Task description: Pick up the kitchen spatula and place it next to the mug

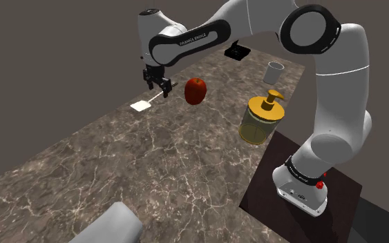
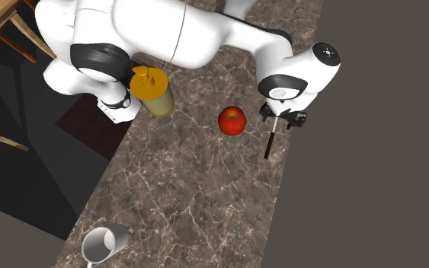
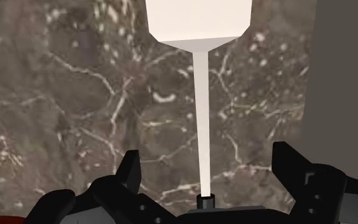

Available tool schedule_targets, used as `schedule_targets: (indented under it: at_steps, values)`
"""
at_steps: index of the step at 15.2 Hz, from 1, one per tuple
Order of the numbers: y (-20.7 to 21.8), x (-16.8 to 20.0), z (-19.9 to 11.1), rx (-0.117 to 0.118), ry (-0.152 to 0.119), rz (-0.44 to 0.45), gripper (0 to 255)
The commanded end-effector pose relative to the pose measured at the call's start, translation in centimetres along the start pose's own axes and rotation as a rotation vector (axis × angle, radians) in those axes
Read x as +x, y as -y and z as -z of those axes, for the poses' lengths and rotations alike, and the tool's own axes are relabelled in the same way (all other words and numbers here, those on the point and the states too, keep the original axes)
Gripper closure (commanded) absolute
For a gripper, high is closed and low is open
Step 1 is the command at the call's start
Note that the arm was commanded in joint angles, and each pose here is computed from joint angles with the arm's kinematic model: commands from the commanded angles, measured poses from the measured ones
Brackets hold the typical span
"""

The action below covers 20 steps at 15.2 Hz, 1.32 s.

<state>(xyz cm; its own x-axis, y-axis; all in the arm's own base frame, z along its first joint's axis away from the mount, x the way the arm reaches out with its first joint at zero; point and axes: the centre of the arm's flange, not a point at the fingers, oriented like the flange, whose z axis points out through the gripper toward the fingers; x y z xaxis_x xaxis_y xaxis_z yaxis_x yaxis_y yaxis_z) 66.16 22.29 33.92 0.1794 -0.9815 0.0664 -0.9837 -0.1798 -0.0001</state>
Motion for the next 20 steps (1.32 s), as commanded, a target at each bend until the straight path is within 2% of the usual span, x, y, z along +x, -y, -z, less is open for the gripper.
schedule_targets:
  at_steps: [1,5,6,15,20]
  values:
    - [0.0,0.0,-0.1,0.0,0.0,0.0,0]
    - [0.0,0.0,-0.1,0.0,0.0,0.0,0]
    - [0.0,0.0,-0.1,0.0,0.0,0.0,255]
    - [0.0,0.0,-0.1,0.0,0.0,0.0,255]
    - [0.0,0.2,2.6,0.0,0.0,0.0,255]
